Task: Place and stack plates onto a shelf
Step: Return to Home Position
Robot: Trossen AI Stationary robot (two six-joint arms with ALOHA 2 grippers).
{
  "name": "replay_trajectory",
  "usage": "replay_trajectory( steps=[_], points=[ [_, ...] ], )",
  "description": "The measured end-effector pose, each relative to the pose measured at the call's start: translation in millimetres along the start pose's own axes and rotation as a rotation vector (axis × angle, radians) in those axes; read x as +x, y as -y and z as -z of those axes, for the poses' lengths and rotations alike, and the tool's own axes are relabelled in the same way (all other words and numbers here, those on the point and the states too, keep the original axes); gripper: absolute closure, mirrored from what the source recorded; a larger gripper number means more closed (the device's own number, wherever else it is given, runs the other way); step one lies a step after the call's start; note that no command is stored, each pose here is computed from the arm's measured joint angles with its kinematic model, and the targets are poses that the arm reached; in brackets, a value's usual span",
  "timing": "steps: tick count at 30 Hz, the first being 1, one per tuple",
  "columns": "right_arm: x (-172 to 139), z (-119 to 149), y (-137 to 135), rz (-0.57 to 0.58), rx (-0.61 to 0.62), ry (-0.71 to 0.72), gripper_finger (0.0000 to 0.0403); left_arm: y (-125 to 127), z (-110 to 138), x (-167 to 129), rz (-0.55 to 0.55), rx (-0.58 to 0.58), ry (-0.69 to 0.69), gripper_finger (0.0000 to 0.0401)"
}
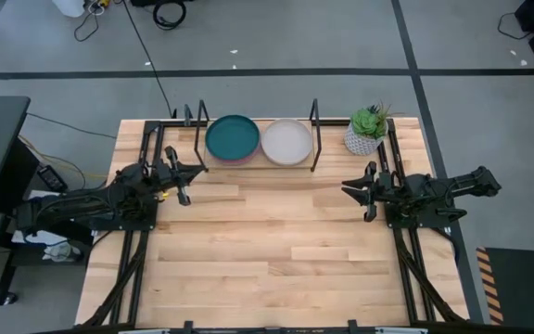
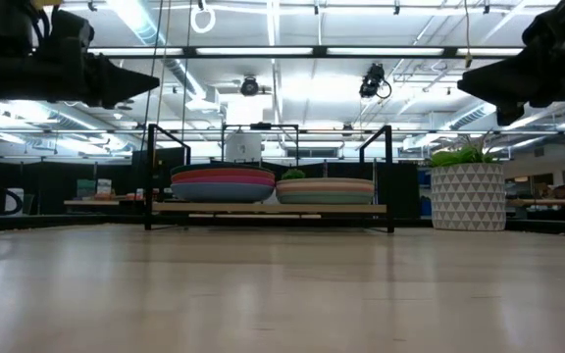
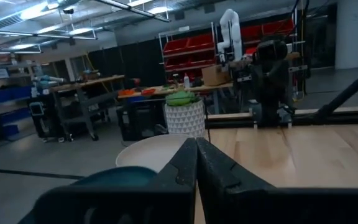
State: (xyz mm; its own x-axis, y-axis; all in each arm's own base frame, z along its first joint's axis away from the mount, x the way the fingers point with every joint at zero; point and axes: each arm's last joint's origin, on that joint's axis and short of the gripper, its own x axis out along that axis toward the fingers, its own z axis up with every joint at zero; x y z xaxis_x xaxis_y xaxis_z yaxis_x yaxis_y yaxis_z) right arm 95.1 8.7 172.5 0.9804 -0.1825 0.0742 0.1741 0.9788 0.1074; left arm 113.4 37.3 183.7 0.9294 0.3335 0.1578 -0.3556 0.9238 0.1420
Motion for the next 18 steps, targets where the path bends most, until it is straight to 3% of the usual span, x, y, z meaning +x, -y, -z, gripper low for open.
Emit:
replay_trajectory(
  steps=[10, 18],
  points=[
    [0, 1, -2, -0.083, -0.147, -0.012, 0.0309, -1, -3, -7, -0.001, 0.028, 0.025, 0.0392],
    [0, 1, -1, -0.043, -0.037, -0.008, 0.0309, -5, -17, -17, -0.100, 0.220, 0.144, 0.0395]
  ],
)
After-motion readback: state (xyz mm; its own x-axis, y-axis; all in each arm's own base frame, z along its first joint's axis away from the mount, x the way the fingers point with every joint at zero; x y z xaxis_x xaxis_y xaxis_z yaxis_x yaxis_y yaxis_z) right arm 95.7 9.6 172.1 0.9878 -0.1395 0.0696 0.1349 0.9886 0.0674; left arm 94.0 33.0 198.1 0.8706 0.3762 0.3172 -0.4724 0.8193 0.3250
